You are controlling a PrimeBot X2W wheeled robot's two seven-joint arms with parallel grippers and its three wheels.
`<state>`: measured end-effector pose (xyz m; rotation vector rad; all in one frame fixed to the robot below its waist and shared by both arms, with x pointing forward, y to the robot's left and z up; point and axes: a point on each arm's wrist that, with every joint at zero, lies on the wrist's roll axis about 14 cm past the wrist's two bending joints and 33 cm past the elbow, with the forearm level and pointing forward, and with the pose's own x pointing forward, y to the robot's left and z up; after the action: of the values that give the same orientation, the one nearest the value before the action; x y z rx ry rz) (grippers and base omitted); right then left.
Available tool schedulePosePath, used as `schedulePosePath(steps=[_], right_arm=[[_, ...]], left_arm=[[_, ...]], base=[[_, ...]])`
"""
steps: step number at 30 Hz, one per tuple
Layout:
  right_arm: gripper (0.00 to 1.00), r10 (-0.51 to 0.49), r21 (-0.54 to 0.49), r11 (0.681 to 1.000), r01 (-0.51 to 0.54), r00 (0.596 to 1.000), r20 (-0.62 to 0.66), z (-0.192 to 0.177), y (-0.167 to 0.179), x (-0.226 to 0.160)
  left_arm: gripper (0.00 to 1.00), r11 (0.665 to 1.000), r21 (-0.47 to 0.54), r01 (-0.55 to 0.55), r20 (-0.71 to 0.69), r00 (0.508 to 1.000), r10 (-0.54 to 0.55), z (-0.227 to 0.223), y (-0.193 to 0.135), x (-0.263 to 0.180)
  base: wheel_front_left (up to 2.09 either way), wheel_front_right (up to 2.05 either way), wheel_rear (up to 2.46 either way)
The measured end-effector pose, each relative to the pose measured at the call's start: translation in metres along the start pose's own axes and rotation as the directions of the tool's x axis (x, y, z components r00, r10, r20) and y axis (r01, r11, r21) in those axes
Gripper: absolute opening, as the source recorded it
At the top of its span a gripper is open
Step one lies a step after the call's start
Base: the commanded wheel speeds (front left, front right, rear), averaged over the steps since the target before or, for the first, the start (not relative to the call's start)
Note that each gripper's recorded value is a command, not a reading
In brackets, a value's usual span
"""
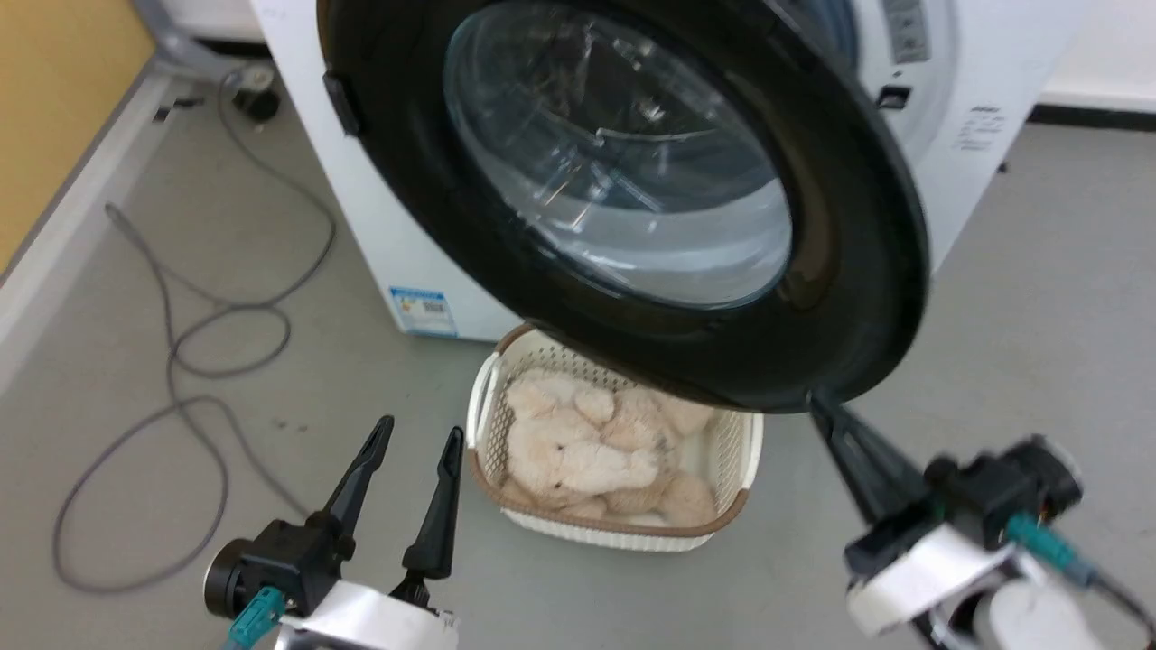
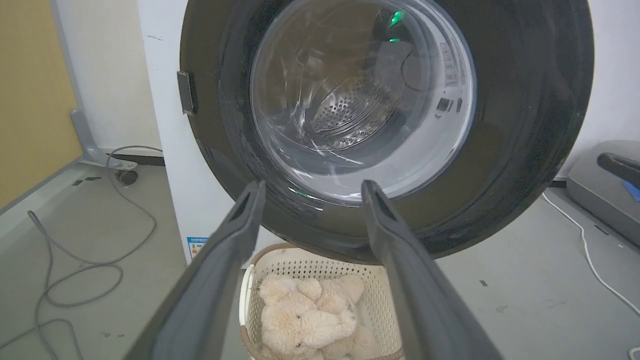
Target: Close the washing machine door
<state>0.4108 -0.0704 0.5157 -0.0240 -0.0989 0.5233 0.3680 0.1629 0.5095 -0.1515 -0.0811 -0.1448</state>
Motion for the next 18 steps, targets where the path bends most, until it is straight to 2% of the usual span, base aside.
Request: schedulePosePath(steps=[3,7,18], right_arm=[[0.0,0.032,-0.027,0.999,-0.033,0.999,-0.023,-0.003,-0.01,0.019],[0.0,0.028,-0.019,0.999,-0.029,0.999,-0.044,-0.006,-0.031,0.042],[0.0,-0.053,0.004,0.999,0.053,0.997,-0.064,-0.019,-0.089,0.089]], left_arm=[[1.0,1.0,0.003,-0.014,-0.008,1.0,0.014,-0.003,0.004,0.003],[1.0,0.999,-0.001,-0.036,-0.024,0.999,0.036,-0.009,0.01,0.007],[1.0,0.998,0.003,-0.069,-0.056,0.996,0.069,-0.024,0.021,0.022]], base=[[0.0,0.0,0.0],[0.0,0.0,0.0],[0.0,0.0,0.0]])
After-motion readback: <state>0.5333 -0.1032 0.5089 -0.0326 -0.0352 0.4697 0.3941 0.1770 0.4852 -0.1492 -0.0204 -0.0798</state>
